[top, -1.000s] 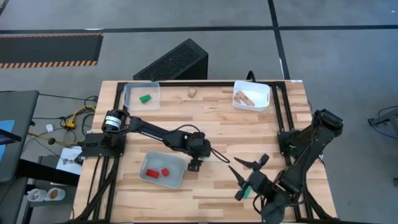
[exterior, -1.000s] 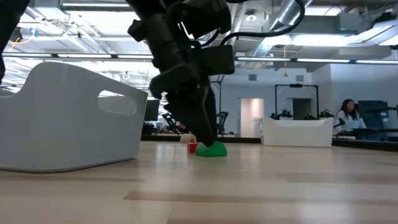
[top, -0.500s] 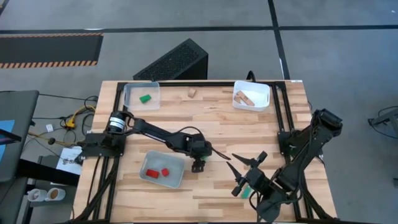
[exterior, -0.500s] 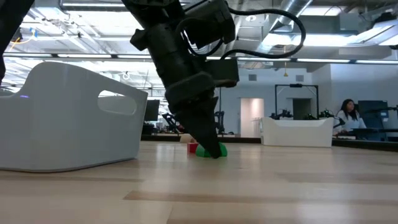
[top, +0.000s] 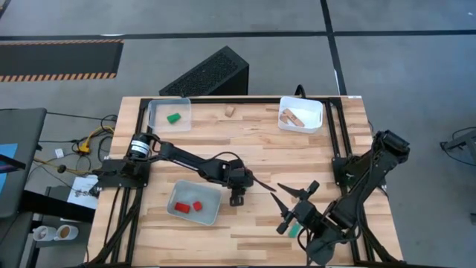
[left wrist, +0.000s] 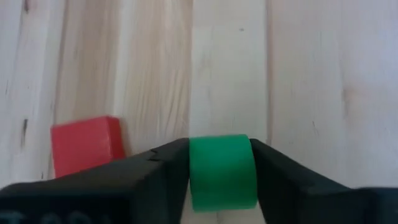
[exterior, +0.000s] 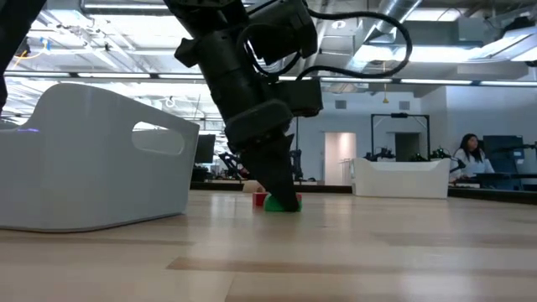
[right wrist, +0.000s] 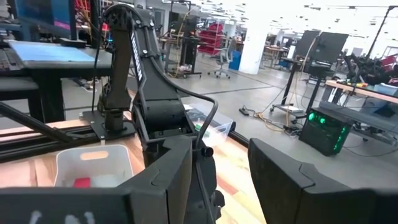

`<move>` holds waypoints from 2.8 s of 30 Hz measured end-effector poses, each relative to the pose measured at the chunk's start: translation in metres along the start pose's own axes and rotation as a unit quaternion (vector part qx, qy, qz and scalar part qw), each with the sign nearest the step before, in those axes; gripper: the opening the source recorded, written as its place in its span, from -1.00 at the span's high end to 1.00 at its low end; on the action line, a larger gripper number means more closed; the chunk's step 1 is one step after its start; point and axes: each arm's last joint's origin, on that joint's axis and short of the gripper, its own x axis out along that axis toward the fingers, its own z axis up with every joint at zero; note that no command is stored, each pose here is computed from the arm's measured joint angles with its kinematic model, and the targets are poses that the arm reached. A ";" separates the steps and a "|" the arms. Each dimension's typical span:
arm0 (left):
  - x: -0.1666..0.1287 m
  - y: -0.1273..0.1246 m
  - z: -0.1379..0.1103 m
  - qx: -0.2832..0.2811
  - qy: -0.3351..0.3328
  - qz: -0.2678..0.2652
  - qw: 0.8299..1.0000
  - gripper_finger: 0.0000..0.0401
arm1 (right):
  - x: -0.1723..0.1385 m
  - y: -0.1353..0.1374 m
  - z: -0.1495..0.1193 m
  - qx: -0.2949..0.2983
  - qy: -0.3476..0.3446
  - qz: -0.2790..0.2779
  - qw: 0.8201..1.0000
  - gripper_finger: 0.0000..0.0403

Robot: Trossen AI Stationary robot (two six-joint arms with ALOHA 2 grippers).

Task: Sort & place blocks by color
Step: Put the top green block into the transparent bin, then put the red block into the gray bin

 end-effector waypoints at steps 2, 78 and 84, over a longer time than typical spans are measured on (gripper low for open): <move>0.000 0.000 0.002 0.021 -0.011 -0.002 1.000 0.48 | 0.000 0.000 0.000 0.000 0.000 0.000 1.000 0.11; -0.199 0.219 -0.152 -0.213 -0.318 0.116 0.917 0.02 | 0.013 -0.001 -0.003 -0.011 0.017 0.002 1.000 0.11; -0.211 0.172 -0.117 -0.111 -0.410 0.034 0.905 0.02 | 0.018 -0.003 -0.005 -0.008 0.020 -0.004 1.000 0.11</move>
